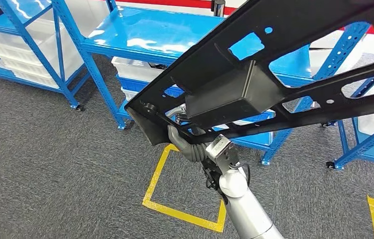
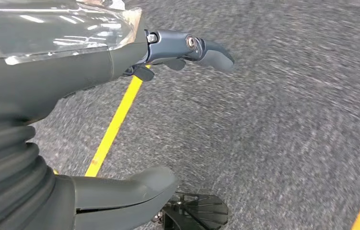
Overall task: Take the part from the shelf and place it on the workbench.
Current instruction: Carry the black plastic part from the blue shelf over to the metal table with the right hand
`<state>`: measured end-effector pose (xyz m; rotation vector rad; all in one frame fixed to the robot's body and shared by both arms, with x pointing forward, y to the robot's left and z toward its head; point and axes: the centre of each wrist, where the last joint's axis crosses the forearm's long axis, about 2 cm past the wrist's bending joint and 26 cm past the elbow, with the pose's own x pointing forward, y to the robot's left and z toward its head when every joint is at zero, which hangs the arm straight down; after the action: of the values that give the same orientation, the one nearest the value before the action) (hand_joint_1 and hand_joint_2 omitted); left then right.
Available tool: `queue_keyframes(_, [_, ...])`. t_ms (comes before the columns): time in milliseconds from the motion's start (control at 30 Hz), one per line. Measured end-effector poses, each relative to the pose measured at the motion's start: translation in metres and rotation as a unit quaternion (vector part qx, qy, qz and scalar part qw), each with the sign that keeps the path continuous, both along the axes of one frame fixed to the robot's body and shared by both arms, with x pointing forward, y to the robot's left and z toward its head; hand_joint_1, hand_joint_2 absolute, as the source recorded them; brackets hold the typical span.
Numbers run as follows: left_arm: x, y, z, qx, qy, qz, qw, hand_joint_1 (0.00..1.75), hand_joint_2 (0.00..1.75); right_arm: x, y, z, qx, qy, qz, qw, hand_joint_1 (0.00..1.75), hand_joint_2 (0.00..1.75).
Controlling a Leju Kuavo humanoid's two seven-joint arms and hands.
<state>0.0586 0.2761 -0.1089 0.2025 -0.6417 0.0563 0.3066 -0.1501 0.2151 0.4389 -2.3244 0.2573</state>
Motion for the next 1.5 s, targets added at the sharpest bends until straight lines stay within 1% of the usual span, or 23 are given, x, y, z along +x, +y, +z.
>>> queue_keyframes(200, [0.005, 0.001, 0.001, -0.001, -0.001, -0.004, 1.000, 0.00, 1.75, -0.002, -0.001, 0.002, 0.000, -0.009, 0.001, 1.000, 1.75, 1.75])
queue_keyframes(433, [0.011, -0.001, 0.002, -0.006, -0.004, -0.008, 1.000, 0.00, 1.75, -0.006, -0.004, -0.002, -0.005, -0.014, 0.001, 1.000, 1.75, 1.75])
queue_keyframes(533, [0.010, -0.001, 0.002, -0.005, -0.005, -0.008, 1.000, 0.00, 1.75, -0.007, -0.004, -0.004, -0.011, -0.014, 0.006, 1.000, 1.75, 1.75])
queue_keyframes(633, [0.010, 0.000, 0.001, -0.002, -0.005, 0.001, 1.000, 0.00, 1.75, -0.004, -0.002, -0.001, -0.016, -0.023, 0.017, 0.999, 1.75, 1.75])
queue_keyframes(767, [0.003, 0.003, 0.000, 0.003, 0.014, 0.020, 1.000, 0.00, 1.75, 0.002, 0.007, 0.004, -0.015, -0.029, 0.038, 0.999, 1.75, 1.75])
queue_keyframes(833, [0.001, 0.003, 0.000, 0.007, 0.025, 0.030, 0.999, 0.00, 1.75, 0.007, 0.015, 0.011, -0.010, -0.034, 0.053, 0.998, 1.75, 1.75])
queue_keyframes(900, [0.002, 0.003, 0.000, 0.010, 0.028, 0.037, 0.999, 0.00, 1.75, 0.012, 0.022, 0.017, -0.006, -0.038, 0.064, 0.997, 1.75, 1.75])
queue_keyframes(1000, [0.002, 0.002, 0.000, 0.012, 0.030, 0.050, 0.998, 0.00, 1.75, 0.016, 0.029, 0.019, -0.006, -0.030, 0.075, 0.997, 1.75, 1.75])
queue_keyframes(1200, [0.002, 0.002, 0.001, 0.020, 0.032, 0.080, 0.996, 0.00, 1.75, 0.021, 0.047, 0.029, 0.000, -0.031, 0.108, 0.994, 1.75, 1.75])
queue_keyframes(1367, [0.000, -0.001, 0.001, 0.029, 0.043, 0.106, 0.993, 0.00, 1.75, 0.023, 0.059, 0.031, 0.004, -0.026, 0.132, 0.991, 1.75, 1.75])
queue_keyframes(1500, [0.000, -0.004, 0.001, 0.029, 0.046, 0.114, 0.992, 0.00, 1.75, 0.024, 0.060, 0.025, -0.001, -0.016, 0.136, 0.991, 1.75, 1.75])
